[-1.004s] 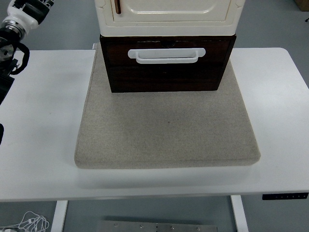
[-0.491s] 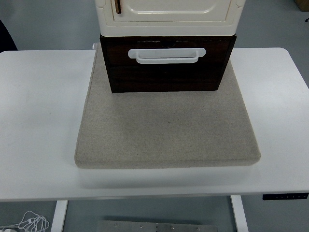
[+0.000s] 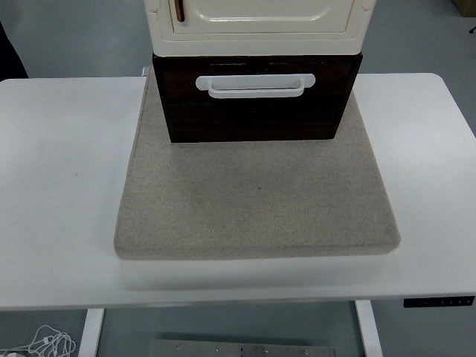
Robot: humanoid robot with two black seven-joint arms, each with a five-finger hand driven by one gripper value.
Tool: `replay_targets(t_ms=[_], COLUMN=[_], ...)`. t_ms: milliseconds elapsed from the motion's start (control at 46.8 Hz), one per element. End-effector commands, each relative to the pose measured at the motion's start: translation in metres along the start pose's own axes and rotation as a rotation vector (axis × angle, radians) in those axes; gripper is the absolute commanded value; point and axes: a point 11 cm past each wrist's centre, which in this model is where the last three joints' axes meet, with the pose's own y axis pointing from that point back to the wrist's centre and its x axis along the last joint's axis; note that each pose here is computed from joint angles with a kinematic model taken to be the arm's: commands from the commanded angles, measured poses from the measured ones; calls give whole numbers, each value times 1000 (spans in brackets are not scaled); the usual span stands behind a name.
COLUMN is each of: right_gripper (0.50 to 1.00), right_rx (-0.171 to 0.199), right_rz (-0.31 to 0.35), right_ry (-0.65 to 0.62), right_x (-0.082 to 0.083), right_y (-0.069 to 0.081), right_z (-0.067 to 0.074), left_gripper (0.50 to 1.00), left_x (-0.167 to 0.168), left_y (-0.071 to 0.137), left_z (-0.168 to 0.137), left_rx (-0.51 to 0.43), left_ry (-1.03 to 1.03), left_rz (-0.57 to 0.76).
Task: Open the drawer under the combination cabinet
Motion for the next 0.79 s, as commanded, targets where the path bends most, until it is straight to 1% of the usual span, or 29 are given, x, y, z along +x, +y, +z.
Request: replay_targets(t_ms=[0,128,256,470,556,769], right_gripper=[926,926,926,926,926,926], right_rx=[-2,0,-1,0,0,0], right_rz=[0,0,1,0,0,0], right_ry=[-1,0,0,0,0,0], right_x=[0,0,0,0,0,0], right_y=[0,0,0,0,0,0], right_z=[1,0,0,0,0,0], left_gripper=[1000,1000,1000,1000,1000,1000], left_x=[-19,-48,-84,-156,-175,-201], left_y=[-5,-13,-15,-15,-10,13], left_z=[7,8,1,-16,-20,-60], left_rx=[3,17,38,132,172,327], left_ry=[-56,-155,-197,-336,-403,-516], left_rz=[-53,-130,-236,-437,-494,-614])
